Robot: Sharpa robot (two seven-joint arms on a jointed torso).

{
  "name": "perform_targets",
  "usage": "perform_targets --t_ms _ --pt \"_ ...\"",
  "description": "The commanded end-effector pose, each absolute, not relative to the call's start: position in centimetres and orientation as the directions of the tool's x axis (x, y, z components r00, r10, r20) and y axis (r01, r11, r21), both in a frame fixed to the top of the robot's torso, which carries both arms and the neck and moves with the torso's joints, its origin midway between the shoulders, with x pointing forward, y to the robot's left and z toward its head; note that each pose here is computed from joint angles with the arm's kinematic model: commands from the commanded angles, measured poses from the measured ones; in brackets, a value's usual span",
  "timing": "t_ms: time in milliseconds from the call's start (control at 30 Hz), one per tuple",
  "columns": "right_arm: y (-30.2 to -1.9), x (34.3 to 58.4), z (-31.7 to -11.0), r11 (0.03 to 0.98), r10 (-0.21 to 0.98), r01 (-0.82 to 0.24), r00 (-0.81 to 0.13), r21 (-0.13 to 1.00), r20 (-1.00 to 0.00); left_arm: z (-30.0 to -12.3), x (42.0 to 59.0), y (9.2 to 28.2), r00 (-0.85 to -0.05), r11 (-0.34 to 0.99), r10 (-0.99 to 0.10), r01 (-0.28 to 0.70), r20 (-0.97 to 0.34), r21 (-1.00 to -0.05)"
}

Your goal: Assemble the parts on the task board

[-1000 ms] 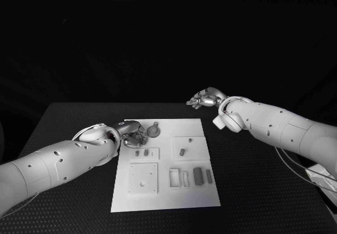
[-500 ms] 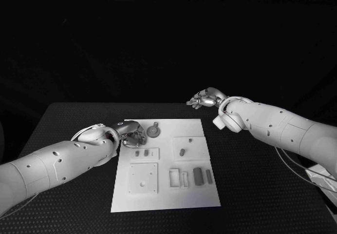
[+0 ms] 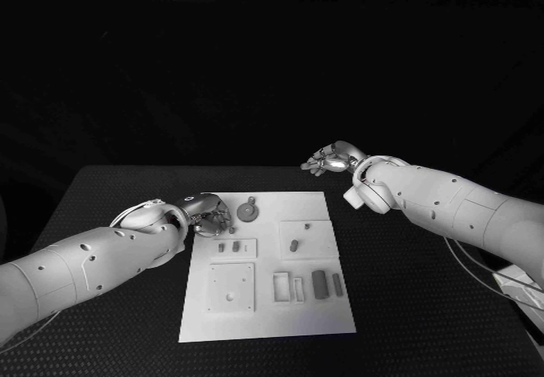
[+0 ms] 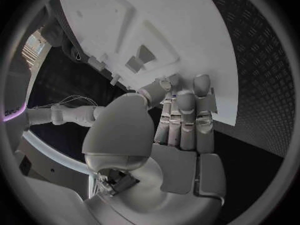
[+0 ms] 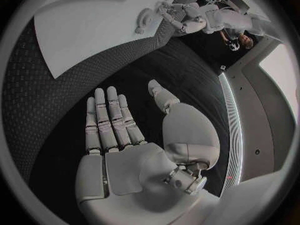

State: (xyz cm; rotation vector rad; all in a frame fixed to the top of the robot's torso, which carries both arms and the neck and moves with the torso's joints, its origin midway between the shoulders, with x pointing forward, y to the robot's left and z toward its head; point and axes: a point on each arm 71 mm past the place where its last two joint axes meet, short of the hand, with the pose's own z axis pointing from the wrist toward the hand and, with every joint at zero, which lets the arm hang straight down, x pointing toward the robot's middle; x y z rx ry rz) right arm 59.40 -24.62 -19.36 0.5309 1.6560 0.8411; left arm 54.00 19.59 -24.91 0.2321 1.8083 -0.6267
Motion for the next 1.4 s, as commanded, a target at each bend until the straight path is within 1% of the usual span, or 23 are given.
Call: perform_targets --t_ms 33,200,333,433,500,600,700,767,967,1067,1167,1267,1400 --pt "-24.6 59.4 -19.4 0.639 0.725 -0.093 -0.261 0.764 -0.638 -25.6 54.0 20.1 -0.342 0.856 -0.145 0.428 -0.929 -0.291" --pt "-24.5 59.4 -19.4 0.639 0.724 -0.093 -0.262 0.764 -0.638 -25.6 54.0 20.1 -0.340 0.855 -0.145 0.428 -0.929 -0.291" --pt "-24.5 59.3 -19.4 0.642 0.719 -0.095 -0.269 0.761 -0.641 -25.4 54.1 20.5 -0.327 0.858 -0.168 0.416 -0.930 -0.301" --pt "-24.5 59.2 -19.5 0.652 0.706 -0.104 -0.277 0.751 -0.652 -25.2 54.2 21.3 -0.323 0.854 -0.234 0.382 -0.917 -0.353" --pt "-24.5 59.1 -19.5 0.663 0.688 -0.117 -0.293 0.739 -0.664 -24.9 54.3 22.0 -0.329 0.845 -0.305 0.340 -0.894 -0.413" --pt "-24.3 58.8 -19.5 0.682 0.660 -0.139 -0.309 0.718 -0.685 -24.1 54.6 23.0 -0.318 0.808 -0.439 0.269 -0.840 -0.524" --pt "-24.1 58.3 -19.5 0.715 0.605 -0.178 -0.326 0.676 -0.726 -23.0 54.9 24.0 -0.303 0.756 -0.551 0.212 -0.777 -0.619" --pt "-23.7 58.0 -19.6 0.736 0.562 -0.209 -0.343 0.644 -0.753 -22.2 55.1 24.6 -0.300 0.700 -0.635 0.166 -0.712 -0.694" --pt "-23.2 56.8 -19.9 0.799 0.416 -0.292 -0.365 0.526 -0.833 -20.7 54.9 25.8 -0.293 0.543 -0.790 0.072 -0.538 -0.837" --pt "-23.0 56.3 -20.2 0.824 0.337 -0.333 -0.362 0.458 -0.869 -20.1 54.6 26.1 -0.299 0.468 -0.837 0.042 -0.458 -0.883" --pt "-22.9 55.7 -20.6 0.844 0.260 -0.376 -0.336 0.382 -0.905 -19.9 54.2 26.1 -0.315 0.415 -0.861 0.022 -0.400 -0.910" --pt "-22.7 55.0 -21.1 0.857 0.196 -0.404 -0.320 0.321 -0.927 -19.7 53.7 25.9 -0.335 0.381 -0.869 0.018 -0.364 -0.925" --pt "-22.7 54.2 -22.0 0.868 0.132 -0.422 -0.310 0.261 -0.942 -19.6 53.3 25.3 -0.353 0.366 -0.867 0.028 -0.351 -0.930"
